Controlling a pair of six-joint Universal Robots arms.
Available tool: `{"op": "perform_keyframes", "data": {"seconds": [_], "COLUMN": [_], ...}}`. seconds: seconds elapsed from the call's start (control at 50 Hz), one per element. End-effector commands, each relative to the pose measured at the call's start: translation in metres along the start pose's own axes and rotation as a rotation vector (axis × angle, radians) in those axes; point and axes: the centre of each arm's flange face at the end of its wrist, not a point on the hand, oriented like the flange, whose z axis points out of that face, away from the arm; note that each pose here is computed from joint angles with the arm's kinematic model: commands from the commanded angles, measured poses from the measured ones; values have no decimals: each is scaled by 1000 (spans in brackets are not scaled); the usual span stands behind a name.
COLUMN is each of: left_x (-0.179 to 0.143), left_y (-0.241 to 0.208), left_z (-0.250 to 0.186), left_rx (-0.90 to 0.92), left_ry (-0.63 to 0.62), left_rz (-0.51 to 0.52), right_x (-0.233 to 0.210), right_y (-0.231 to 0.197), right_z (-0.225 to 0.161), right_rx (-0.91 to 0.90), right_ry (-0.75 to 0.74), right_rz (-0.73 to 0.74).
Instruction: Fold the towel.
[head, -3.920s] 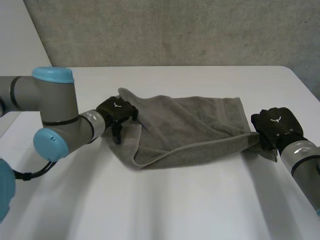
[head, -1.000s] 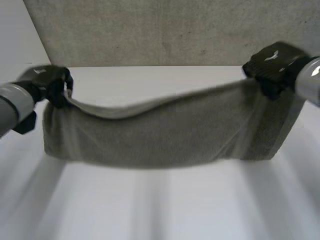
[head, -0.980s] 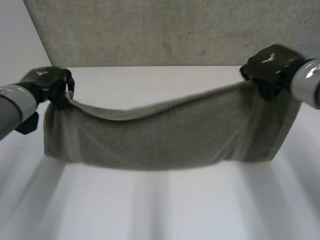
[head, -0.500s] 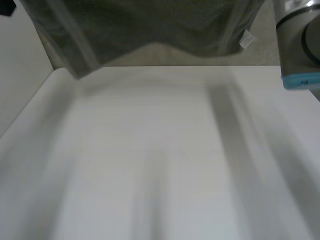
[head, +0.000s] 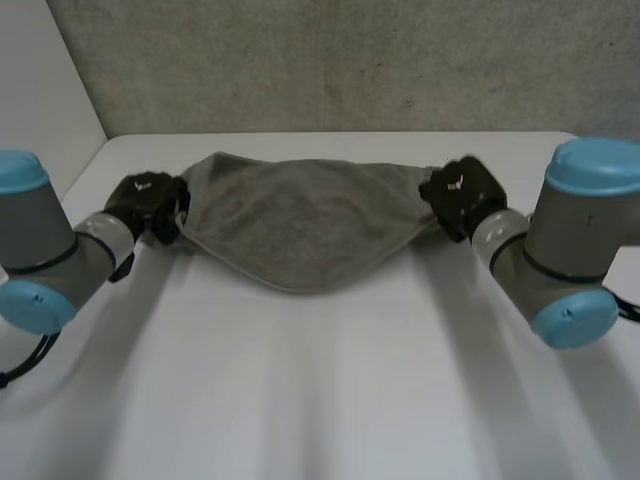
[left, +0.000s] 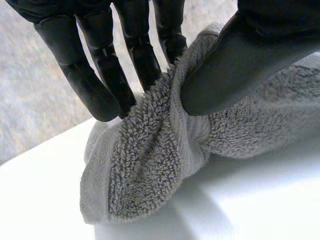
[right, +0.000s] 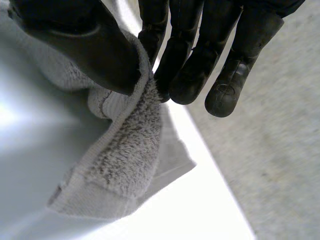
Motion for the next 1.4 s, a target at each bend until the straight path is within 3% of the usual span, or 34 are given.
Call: {"op": "perform_keyframes", "data": {"seconds": [0.02, 0.26, 0.4, 0.54, 0.66, 0.74, 0.86, 1.02, 1.26, 1.4], "left_x": [-6, -53, -46, -38, -31, -31, -27, -20, -2, -10], "left_y": [-15, -86, -89, -60, -22, 6, 12, 6, -4, -31], "left_z": [-27, -103, -114, -100, -57, -28, 4, 39, 47, 30], "left_rx": [6, 183, 203, 116, -1, -87, -85, -43, -78, -44], "left_ry": [-21, -138, -102, -71, -46, -94, -129, -165, -126, -162], "left_rz": [21, 4, -72, -109, -114, -57, 43, 73, 74, 70], "right_x": [15, 77, 77, 64, 42, 34, 29, 25, 48, 73], "right_y": [-11, -67, -78, -55, -22, 0, 26, 52, 34, -1], "right_z": [-30, -122, -133, -109, -71, -36, 3, 34, 45, 12], "right_rx": [-11, 18, 51, -2, -90, -119, -152, -219, -120, -61], "right_ry": [21, 128, 67, -14, -103, -127, -94, -31, 150, 196], "right_rz": [-6, -37, -37, -21, -64, -64, -65, -73, 17, 63]}}
